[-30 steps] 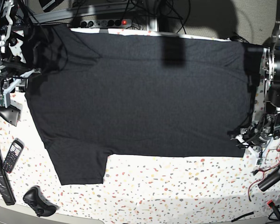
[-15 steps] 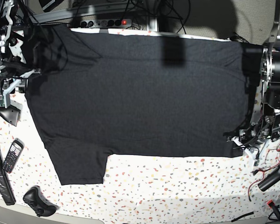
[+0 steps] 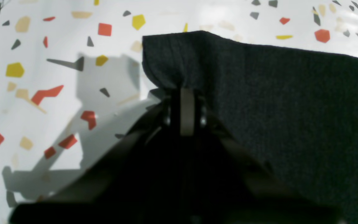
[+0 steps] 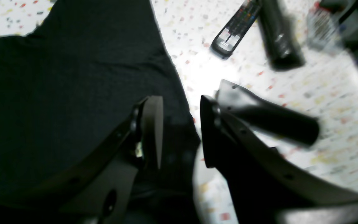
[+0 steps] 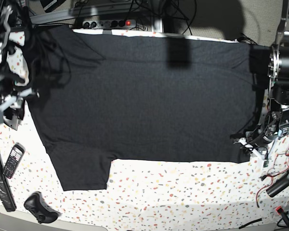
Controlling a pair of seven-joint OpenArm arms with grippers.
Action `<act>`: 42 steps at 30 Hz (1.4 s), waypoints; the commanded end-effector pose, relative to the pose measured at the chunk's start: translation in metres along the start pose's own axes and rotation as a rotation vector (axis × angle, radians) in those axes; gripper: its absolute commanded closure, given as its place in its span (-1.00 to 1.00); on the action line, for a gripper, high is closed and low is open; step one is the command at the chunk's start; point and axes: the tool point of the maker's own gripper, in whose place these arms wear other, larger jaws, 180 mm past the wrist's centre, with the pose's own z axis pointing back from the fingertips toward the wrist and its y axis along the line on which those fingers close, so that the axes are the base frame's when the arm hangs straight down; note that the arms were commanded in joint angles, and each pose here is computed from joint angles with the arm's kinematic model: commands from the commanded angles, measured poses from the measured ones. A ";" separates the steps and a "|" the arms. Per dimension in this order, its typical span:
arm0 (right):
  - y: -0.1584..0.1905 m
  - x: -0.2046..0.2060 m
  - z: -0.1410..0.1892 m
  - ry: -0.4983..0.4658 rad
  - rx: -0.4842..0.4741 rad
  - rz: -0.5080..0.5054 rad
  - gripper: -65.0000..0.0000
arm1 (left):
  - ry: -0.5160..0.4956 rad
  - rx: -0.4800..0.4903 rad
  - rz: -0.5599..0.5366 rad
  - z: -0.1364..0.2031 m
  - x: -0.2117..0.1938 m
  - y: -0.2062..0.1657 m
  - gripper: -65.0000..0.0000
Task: Fold the T-shirt properly
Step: 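Move both grippers down the shirt sides to grasp the hem corners, then lift the hem with both grippers and fold it toward the collar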
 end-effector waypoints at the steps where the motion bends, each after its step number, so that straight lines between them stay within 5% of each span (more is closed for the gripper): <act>1: -0.004 0.013 -0.002 -0.038 0.003 -0.007 0.38 | 0.027 0.006 -0.020 0.001 0.003 0.002 1.00; 8: -0.022 0.011 -0.030 -0.017 0.001 -0.087 0.38 | 0.011 0.005 -0.033 0.003 0.011 0.002 1.00; 13: -0.025 0.009 -0.063 0.051 0.107 -0.120 0.38 | 0.019 0.005 -0.033 0.003 0.010 0.002 1.00; 22: -0.064 0.028 -0.129 0.179 0.077 -0.174 0.21 | 0.036 0.000 -0.032 0.001 0.004 -0.001 1.00; 34: -0.032 0.030 -0.187 0.481 0.146 -0.205 0.22 | 0.050 0.009 -0.064 0.002 0.002 0.001 1.00; 42: -0.008 -0.008 -0.203 0.550 0.110 -0.132 0.22 | 0.047 0.009 -0.064 0.002 0.003 0.001 1.00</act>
